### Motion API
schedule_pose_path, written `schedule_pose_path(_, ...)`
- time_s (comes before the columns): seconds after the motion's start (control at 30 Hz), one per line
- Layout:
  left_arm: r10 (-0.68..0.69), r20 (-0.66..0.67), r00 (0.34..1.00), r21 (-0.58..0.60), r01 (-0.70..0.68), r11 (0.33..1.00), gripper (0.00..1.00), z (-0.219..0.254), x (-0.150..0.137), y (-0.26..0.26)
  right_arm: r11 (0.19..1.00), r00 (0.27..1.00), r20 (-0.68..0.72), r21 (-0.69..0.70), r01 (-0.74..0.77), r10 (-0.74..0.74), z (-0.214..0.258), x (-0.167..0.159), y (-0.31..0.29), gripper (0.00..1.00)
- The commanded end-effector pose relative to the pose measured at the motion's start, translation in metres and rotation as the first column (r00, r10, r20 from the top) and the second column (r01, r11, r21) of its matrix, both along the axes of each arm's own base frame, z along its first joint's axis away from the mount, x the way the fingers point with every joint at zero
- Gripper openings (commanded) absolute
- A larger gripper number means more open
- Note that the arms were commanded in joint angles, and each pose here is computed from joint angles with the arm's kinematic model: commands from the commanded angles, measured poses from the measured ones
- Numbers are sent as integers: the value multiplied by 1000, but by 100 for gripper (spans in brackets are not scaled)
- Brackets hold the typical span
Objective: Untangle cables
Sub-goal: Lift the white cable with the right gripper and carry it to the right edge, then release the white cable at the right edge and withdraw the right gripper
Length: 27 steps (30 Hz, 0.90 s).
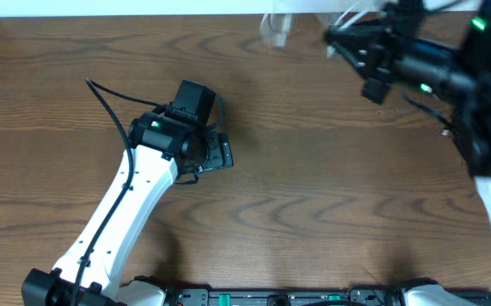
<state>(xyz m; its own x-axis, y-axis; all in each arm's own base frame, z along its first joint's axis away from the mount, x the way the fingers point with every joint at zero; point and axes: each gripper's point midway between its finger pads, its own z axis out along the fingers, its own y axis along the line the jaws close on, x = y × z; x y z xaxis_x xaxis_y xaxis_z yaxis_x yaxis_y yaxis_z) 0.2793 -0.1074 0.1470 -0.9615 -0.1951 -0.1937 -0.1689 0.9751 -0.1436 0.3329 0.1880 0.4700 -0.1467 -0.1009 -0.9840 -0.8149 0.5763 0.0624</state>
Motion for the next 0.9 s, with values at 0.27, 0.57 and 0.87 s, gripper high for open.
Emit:
schedule_pose_path(0.27,15,-6,1000,14,-15,1000,86,-2,0,4,681,705,-5,-267,682,-709,-55,75,-149,1)
schedule_pose_path(0.57,15,-6,1000,14,-15,1000,86,-2,0,4,329,346,67,-188,926,-936,-34,82,-283,1)
schedule_pose_path(0.87,14,-16,1000,18,-14,1000,86,-3,-3,5,-159,-179,-67,-236,959,-982,-83,49,-423,1)
